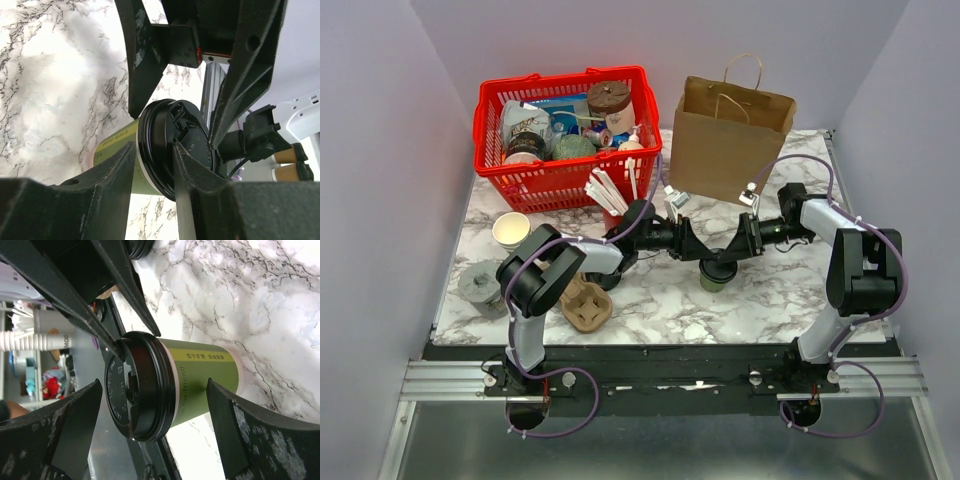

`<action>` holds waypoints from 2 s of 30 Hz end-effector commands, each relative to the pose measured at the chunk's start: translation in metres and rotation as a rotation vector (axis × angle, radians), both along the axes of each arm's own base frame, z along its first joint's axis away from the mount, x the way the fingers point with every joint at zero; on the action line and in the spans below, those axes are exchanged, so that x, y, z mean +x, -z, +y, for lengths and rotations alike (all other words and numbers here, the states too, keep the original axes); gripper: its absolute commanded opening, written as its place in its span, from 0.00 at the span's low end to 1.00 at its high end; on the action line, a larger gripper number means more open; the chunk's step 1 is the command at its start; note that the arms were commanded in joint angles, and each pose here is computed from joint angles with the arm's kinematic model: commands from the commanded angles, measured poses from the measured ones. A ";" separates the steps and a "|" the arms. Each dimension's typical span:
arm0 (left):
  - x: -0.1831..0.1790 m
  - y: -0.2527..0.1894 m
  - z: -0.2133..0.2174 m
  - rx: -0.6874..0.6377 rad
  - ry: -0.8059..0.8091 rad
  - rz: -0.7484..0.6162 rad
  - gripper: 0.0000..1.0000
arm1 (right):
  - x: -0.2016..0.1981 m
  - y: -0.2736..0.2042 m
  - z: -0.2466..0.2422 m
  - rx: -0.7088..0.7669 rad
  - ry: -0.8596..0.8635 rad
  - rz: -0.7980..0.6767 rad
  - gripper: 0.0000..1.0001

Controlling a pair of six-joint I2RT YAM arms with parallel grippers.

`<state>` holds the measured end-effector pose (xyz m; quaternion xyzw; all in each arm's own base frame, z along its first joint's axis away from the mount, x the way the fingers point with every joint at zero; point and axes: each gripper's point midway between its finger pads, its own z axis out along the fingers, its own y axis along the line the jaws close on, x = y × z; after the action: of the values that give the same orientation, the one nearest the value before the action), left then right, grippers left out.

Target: Pack the takeout coffee

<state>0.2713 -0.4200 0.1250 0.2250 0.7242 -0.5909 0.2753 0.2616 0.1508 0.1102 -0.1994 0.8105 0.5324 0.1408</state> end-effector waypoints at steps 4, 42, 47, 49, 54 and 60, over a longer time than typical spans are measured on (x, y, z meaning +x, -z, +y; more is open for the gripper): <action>-0.016 0.014 0.002 0.042 0.093 0.019 0.56 | -0.003 -0.003 -0.002 -0.009 -0.051 -0.047 0.92; -0.047 0.004 -0.001 0.026 0.146 0.092 0.99 | 0.000 0.010 -0.005 -0.044 -0.052 -0.017 0.86; -0.044 -0.001 -0.002 -0.026 0.171 0.107 0.99 | 0.001 0.012 -0.004 -0.039 -0.049 -0.001 0.84; -0.041 0.000 -0.003 -0.020 0.164 0.123 0.99 | 0.001 0.012 -0.004 -0.039 -0.049 0.002 0.84; -0.036 0.012 -0.005 0.017 0.144 0.151 0.99 | 0.001 0.014 -0.005 -0.042 -0.048 0.009 0.84; -0.028 0.043 -0.001 0.139 0.088 0.184 0.98 | 0.002 0.016 -0.005 -0.041 -0.050 0.010 0.82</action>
<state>0.2330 -0.4219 0.1077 0.2263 0.7438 -0.6074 0.1631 0.2592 0.1457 0.0993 -0.2127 0.8172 0.5221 0.1200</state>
